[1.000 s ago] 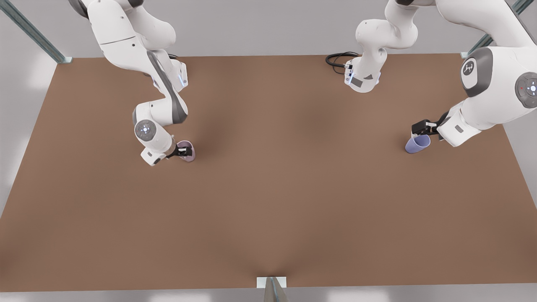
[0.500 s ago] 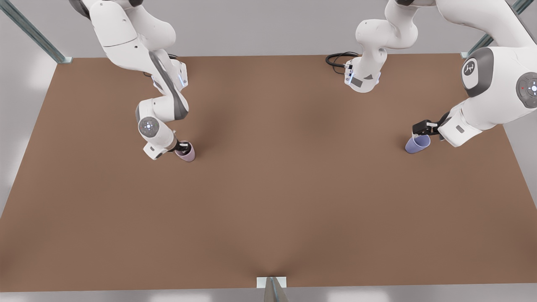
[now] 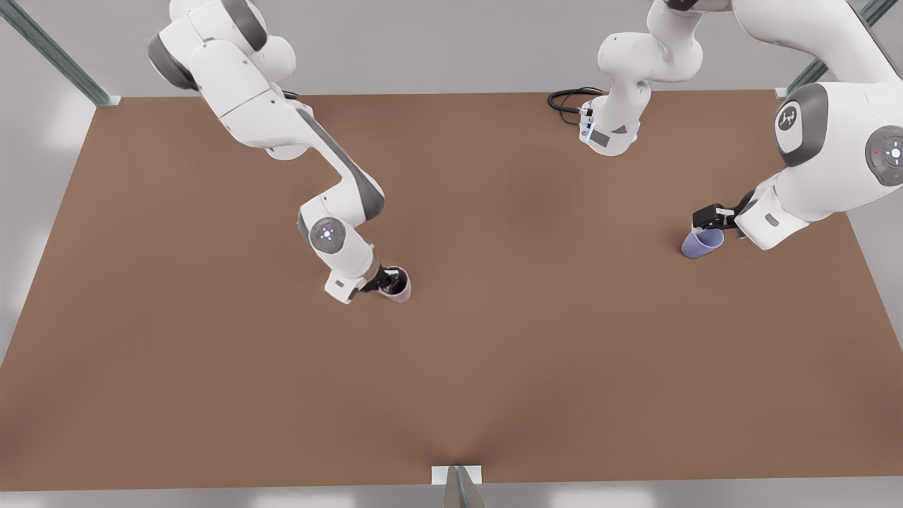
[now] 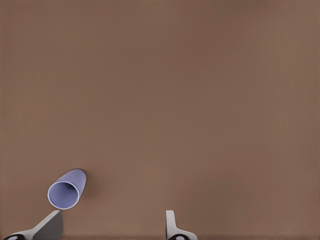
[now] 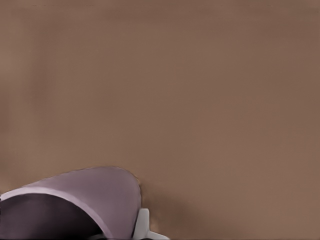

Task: Stack the cups, with the pink cup at the bottom and the purple cup at the top

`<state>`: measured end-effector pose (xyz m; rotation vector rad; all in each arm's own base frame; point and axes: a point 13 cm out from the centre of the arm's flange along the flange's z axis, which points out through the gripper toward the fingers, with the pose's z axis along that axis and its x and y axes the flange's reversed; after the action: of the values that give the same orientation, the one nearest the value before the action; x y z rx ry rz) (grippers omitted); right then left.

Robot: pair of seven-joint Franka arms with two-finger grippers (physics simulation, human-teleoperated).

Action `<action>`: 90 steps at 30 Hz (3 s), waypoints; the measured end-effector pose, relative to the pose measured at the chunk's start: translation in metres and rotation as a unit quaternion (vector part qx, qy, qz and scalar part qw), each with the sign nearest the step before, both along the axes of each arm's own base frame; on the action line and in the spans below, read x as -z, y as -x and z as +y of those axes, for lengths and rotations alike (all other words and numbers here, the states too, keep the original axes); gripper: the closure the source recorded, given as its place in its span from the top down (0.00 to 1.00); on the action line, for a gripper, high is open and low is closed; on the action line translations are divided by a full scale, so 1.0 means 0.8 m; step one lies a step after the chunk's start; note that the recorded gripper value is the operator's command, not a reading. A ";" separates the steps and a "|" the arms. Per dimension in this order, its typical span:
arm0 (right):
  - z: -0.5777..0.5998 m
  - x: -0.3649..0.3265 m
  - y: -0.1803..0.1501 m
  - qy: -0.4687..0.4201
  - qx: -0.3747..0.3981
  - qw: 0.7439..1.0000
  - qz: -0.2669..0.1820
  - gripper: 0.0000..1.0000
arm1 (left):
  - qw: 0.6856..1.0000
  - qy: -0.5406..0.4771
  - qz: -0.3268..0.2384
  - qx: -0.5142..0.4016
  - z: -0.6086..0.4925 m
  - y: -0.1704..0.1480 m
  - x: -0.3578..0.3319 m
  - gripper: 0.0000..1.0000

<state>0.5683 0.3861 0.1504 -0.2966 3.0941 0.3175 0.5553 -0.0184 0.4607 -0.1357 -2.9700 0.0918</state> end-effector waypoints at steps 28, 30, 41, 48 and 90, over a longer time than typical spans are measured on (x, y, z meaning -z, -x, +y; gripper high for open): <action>0.028 -0.226 -0.106 -0.002 0.219 0.976 0.020 1.00 | 0.998 -0.011 0.048 -0.037 0.051 0.002 0.073 1.00; -0.154 -0.292 -0.092 0.043 0.274 0.961 0.016 1.00 | 0.995 -0.012 0.080 -0.064 0.088 0.030 0.144 1.00; -0.418 -0.346 -0.054 0.153 0.114 0.981 0.023 1.00 | 0.987 -0.018 0.072 -0.143 0.245 0.131 0.333 1.00; -0.423 -0.348 -0.046 0.163 0.024 0.986 0.036 1.00 | 0.988 -0.017 0.058 -0.142 0.294 0.173 0.389 1.00; -0.478 -0.331 -0.025 0.138 0.049 0.985 0.088 1.00 | 0.990 0.012 -0.052 0.128 -0.295 -0.115 0.236 0.21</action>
<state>0.5882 0.0037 0.4154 -0.1240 3.3120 -0.0958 0.6474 -0.2546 0.2717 -0.5372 -3.0246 0.0912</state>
